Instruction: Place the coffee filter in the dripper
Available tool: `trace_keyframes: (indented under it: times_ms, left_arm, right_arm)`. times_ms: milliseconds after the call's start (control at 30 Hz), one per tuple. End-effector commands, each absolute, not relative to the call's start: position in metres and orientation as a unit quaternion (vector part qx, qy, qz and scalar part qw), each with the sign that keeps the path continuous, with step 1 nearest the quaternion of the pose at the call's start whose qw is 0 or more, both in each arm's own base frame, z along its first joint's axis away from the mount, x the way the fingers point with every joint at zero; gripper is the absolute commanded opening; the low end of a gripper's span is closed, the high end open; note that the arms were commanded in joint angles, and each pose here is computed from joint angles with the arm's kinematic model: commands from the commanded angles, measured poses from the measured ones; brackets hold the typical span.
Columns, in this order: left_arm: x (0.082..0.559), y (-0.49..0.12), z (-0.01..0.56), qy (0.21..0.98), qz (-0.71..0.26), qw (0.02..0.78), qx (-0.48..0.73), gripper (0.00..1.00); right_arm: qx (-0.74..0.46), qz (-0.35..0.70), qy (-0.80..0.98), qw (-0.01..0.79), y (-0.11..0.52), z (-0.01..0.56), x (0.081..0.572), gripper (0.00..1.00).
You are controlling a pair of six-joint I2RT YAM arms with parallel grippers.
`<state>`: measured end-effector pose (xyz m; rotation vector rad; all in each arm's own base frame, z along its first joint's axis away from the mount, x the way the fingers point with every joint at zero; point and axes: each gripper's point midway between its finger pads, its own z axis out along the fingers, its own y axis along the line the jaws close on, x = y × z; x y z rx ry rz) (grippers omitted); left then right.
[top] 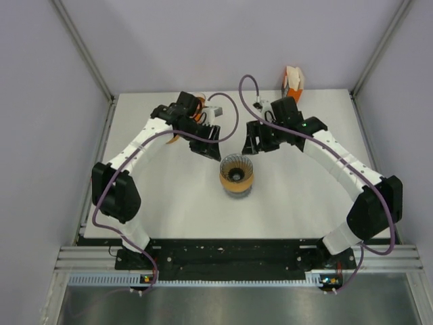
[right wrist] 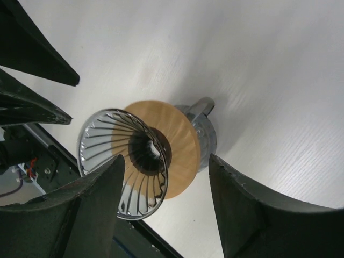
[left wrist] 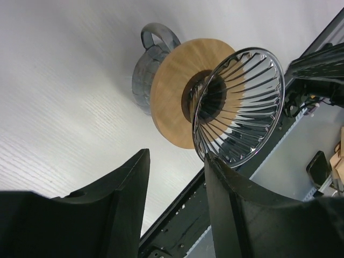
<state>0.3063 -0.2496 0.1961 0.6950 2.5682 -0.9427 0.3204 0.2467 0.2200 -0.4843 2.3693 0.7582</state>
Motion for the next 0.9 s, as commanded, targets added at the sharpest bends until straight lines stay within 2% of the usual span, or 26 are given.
trace_keyframes:
  times_ms: [0,67,133,267,433,867]
  left_arm:
    - [0.288,-0.263,0.189,0.890,-0.344,0.144,0.261,0.51]
    - [0.282,-0.262,0.180,0.894,-0.337,0.133,0.262,0.50]
    - [0.281,-0.262,0.170,0.900,-0.330,0.122,0.259,0.48]
    - [0.274,-0.266,0.158,0.902,-0.329,0.105,0.258,0.35]
    - [0.269,-0.264,0.139,0.910,-0.319,0.078,0.253,0.01]
    - [0.247,-0.253,0.077,0.924,-0.294,-0.022,0.242,0.00]
  right_arm:
    - [-0.184,0.296,0.900,0.261,0.249,0.194,0.291,0.63]
    - [-0.178,0.301,0.903,0.248,0.250,0.183,0.284,0.59]
    - [-0.174,0.297,0.908,0.238,0.249,0.171,0.281,0.52]
    - [-0.169,0.307,0.910,0.220,0.250,0.154,0.273,0.24]
    - [-0.162,0.308,0.915,0.204,0.249,0.141,0.268,0.01]
    - [-0.126,0.282,0.942,0.135,0.230,0.076,0.252,0.00]
